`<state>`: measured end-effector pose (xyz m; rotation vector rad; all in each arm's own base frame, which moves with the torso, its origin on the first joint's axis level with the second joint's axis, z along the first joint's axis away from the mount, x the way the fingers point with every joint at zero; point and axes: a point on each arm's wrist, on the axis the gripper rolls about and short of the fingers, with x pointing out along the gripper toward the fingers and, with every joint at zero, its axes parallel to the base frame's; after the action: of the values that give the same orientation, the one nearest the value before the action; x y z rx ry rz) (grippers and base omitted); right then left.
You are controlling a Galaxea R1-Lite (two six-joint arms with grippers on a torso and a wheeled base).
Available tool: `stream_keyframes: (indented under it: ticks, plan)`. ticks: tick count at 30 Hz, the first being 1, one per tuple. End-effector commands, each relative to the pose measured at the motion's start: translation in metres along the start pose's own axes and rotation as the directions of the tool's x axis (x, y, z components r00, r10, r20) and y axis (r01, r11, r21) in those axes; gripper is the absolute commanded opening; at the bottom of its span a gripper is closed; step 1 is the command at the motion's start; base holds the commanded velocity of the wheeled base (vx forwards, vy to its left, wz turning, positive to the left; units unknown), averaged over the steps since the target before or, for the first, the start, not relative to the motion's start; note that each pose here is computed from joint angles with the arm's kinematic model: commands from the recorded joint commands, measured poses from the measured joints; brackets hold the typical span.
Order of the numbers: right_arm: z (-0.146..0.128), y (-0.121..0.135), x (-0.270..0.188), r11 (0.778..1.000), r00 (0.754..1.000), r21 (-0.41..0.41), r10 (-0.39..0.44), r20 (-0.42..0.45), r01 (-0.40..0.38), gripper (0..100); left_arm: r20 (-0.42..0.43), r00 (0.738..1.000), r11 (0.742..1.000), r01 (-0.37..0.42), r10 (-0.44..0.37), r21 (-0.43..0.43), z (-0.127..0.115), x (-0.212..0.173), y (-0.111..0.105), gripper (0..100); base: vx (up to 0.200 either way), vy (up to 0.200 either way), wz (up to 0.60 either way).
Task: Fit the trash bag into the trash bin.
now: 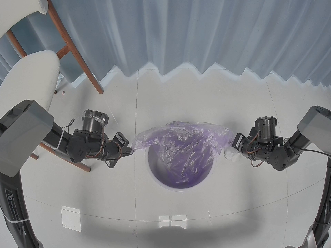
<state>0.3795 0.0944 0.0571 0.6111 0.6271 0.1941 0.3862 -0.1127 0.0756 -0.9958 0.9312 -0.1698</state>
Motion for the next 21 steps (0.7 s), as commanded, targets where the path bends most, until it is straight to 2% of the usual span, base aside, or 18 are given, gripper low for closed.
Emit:
stream_keyframes:
  ticks: [1, 2, 3, 8, 10, 12, 16, 17, 18, 20, 21]
  plan:
    - [-0.018, -0.002, -0.014, 0.999, 0.999, -0.011, 0.038, -0.009, -0.038, 0, 0.017, 0.999, 1.0, 0.027, -0.027, 0.007, -0.007, -0.015, 0.005, 0, 0.0, 0.0, 0.0]
    - [-0.022, -0.003, -0.016, 0.999, 0.999, -0.013, 0.041, -0.008, -0.041, 100, 0.018, 0.999, 0.999, 0.035, -0.035, 0.002, -0.009, -0.017, 0.007, 0, 0.0, 0.0, 0.0]
    - [-0.025, -0.005, -0.018, 0.999, 0.999, -0.012, 0.039, -0.01, -0.039, 100, 0.018, 0.999, 0.999, 0.04, -0.04, 0.004, -0.011, -0.019, 0.008, 100, 0.0, 0.0, 0.0]
    - [-0.029, -0.007, -0.03, 0.999, 0.999, 0.019, 0.042, -0.006, -0.042, 100, 0.008, 1.0, 1.0, 0.029, -0.029, -0.003, -0.018, -0.025, 0.014, 100, 0.0, 0.0, 0.0]
    - [-0.023, -0.002, -0.047, 0.991, 0.997, 0.109, 0.074, 0.017, -0.075, 100, -0.014, 1.0, 0.999, 0.025, -0.025, -0.021, -0.027, -0.039, 0.02, 100, 0.0, 0.0, 0.0]
    - [-0.018, 0.002, -0.055, 0.983, 0.994, 0.15, 0.106, 0.017, -0.107, 100, -0.042, 0.997, 0.998, 0.065, -0.066, -0.025, -0.031, -0.053, 0.021, 100, 0.0, 0.0, 0.0]
    - [-0.003, 0.005, -0.074, 0.965, 0.988, 0.212, 0.143, 0.056, -0.152, 100, -0.031, 0.982, 0.983, 0.183, -0.184, -0.031, -0.028, -0.093, 0.02, 100, 0.0, 0.0, 0.0]
    - [-0.003, 0.005, -0.074, 0.965, 0.988, 0.212, 0.143, 0.056, -0.152, 100, -0.031, 0.982, 0.983, 0.183, -0.184, -0.031, -0.028, -0.093, 0.02, 100, 0.0, 0.0, 0.0]
    - [0.004, 0.008, -0.084, 0.947, 0.985, 0.269, 0.166, 0.056, -0.175, 100, -0.038, 0.967, 0.967, 0.248, -0.251, -0.064, -0.025, -0.112, 0.02, 100, 0.0, 0.0, 0.0]
    - [0.006, 0.007, -0.086, 0.939, 0.986, 0.302, 0.157, 0.047, -0.164, 100, -0.035, 0.962, 0.96, 0.268, -0.272, -0.084, -0.02, -0.12, 0.023, 100, 0.0, 0.0, 0.0]
    - [0.009, 0.004, -0.086, 0.932, 0.991, 0.337, 0.133, 0.033, -0.136, 100, -0.02, 0.958, 0.954, 0.282, -0.286, -0.104, -0.011, -0.126, 0.028, 100, 0.0, 0.0, 0.0]
